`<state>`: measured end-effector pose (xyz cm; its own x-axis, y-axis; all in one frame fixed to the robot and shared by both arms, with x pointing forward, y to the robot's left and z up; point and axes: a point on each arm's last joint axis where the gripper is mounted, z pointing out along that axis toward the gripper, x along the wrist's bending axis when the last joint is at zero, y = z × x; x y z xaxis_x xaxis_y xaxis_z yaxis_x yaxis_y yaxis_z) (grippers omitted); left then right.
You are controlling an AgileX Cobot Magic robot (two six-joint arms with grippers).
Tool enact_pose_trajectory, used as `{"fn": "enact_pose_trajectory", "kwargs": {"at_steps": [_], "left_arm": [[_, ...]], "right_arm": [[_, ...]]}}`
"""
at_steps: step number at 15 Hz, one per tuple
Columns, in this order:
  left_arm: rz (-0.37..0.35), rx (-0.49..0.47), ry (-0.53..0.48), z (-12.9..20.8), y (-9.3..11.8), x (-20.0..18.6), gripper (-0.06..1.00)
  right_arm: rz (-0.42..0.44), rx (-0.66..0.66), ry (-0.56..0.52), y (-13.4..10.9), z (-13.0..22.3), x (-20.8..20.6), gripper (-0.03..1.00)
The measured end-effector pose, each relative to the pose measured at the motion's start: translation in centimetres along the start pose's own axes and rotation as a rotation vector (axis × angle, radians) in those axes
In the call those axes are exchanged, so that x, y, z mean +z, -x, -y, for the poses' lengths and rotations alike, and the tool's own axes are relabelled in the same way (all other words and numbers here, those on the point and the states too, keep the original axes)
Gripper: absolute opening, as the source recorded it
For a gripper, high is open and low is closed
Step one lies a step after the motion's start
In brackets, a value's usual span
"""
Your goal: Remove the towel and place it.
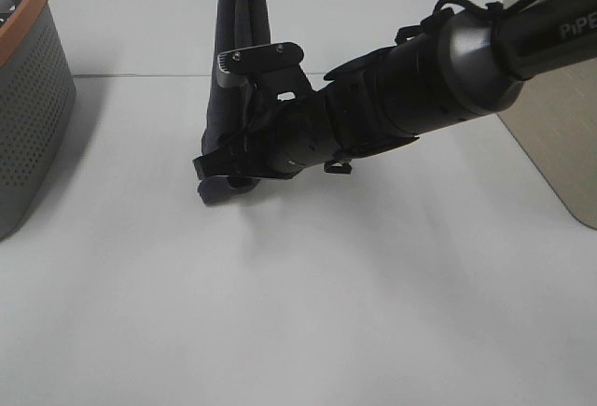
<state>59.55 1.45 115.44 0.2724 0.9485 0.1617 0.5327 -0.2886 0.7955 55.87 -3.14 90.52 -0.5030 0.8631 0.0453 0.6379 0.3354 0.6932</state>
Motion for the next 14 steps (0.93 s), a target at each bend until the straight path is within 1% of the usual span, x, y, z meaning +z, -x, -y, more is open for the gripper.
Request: {"fn": "enact_pose_trajectory", "kwargs": {"at_steps": [2,5,6,8,9,10,12,14], "left_arm": [[0.0,0.0,0.0,0.0,0.0,0.0,0.0],[0.001,-0.001,-0.001,0.0,0.0,0.0,0.0],[0.002,-0.002,-0.001,0.0,0.0,0.0,0.0],[0.002,-0.002,-0.001,0.0,0.0,0.0,0.0],[0.002,-0.002,-0.001,0.0,0.0,0.0,0.0],[0.007,-0.005,-0.004,0.0,0.1,0.0,0.0],[0.021,-0.016,-0.012,0.1,0.2,0.0,0.0],[0.028,-0.02,-0.017,0.2,0.3,0.0,0.0]], "right_arm": [[0.031,0.001,-0.004,0.3,0.1,0.2,0.63],[0.038,0.004,0.022,0.1,-1.0,1.2,0.62],[0.039,0.003,0.015,0.1,-0.8,1.8,0.6],[0.043,0.001,0.001,0.1,-0.4,2.3,0.53],[0.051,0.013,-0.004,0.2,-0.2,2.5,0.46],[0.068,0.044,-0.003,0.3,-0.2,2.5,0.42],[0.11,0.104,0.01,0.7,-0.3,2.5,0.38],[0.114,0.12,0.043,0.7,-0.7,2.4,0.38]]}}
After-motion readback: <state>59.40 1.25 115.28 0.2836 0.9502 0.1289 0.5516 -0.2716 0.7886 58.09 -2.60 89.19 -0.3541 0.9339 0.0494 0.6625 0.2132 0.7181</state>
